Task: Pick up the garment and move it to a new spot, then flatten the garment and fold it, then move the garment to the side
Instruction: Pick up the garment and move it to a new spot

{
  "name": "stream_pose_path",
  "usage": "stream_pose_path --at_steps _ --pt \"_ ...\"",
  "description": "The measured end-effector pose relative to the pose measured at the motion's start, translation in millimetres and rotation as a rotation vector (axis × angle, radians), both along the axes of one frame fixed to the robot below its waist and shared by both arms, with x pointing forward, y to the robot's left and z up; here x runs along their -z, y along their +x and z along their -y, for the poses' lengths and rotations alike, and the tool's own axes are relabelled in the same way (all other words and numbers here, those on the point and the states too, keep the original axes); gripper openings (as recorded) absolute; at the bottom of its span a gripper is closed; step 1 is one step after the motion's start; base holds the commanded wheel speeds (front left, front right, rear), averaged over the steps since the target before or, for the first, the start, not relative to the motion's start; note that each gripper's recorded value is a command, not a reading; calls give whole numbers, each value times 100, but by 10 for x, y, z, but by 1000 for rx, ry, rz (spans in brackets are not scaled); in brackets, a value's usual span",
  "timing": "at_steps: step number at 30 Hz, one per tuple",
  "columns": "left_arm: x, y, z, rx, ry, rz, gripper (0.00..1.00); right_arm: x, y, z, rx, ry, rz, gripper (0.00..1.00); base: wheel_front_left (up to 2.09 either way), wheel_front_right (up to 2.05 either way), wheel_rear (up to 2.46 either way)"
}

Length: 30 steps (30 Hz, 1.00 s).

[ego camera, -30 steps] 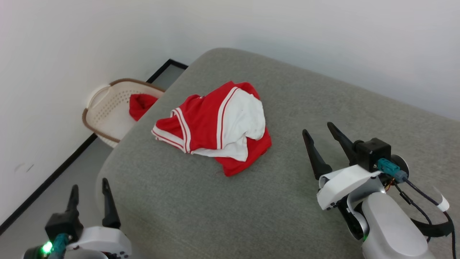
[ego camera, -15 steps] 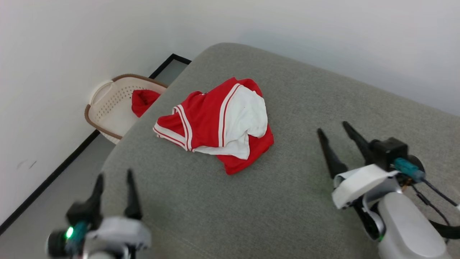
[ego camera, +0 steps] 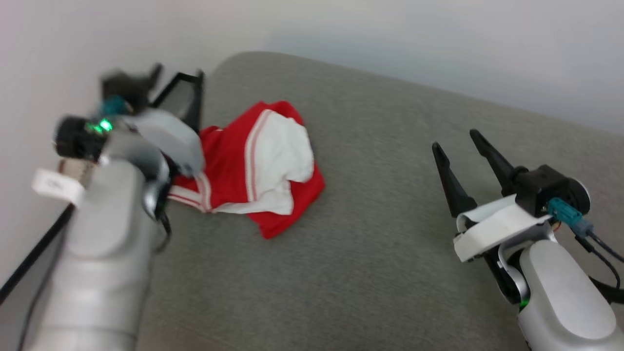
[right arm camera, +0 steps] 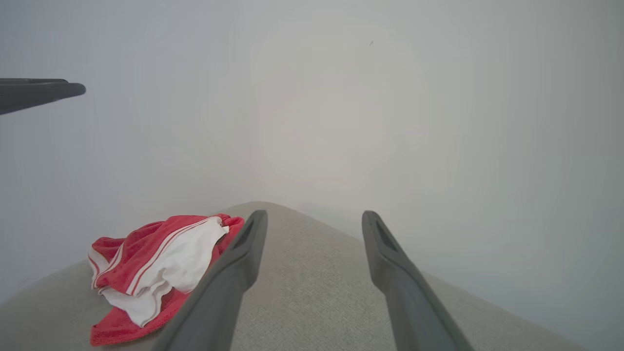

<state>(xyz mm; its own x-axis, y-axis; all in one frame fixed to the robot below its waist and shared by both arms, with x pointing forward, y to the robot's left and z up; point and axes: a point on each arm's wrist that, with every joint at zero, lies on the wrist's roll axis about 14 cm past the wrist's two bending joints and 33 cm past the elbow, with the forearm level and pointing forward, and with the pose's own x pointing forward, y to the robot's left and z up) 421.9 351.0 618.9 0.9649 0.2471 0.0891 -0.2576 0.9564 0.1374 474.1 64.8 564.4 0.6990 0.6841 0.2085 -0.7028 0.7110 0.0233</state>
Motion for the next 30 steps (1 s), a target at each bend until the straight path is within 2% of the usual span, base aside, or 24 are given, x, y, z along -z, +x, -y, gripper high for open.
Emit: stream_pose_path --at_steps 3,5,10,14,16,19,26,27,28,29,30 --pt "59 291 -62 -6 -55 -79 100 20 87 164 40 10 -4 100 0 0 0" --pt "245 486 -22 2 -130 -174 100 93 139 305 72 9 -19 100 0 0 0" --pt "964 844 241 38 -318 -487 100 348 275 727 169 -2 -70 100 0 0 0" --pt "1536 932 495 72 -406 -748 100 588 326 1002 229 -20 -116 100 0 0 0" --pt "1838 887 614 84 -424 -894 100 712 345 1111 253 -30 -141 100 0 0 0" --pt "2123 865 685 85 -469 -1014 100 845 375 1215 277 -38 -166 100 0 0 0" --pt "2429 1024 727 81 -454 -1114 100 1095 425 1356 304 -58 -209 100 0 0 0" --pt "2458 1048 734 80 -462 -1115 50 1128 427 1377 307 -62 -215 100 0 0 0" --pt "2489 1064 743 79 -471 -1118 17 1155 427 1400 312 -65 -220 100 0 0 0" --pt "2515 1079 753 80 -473 -1119 0 1173 428 1422 316 -68 -223 100 0 0 0" --pt "2534 1092 768 82 -474 -1120 0 1187 429 1445 321 -70 -226 100 0 0 0"
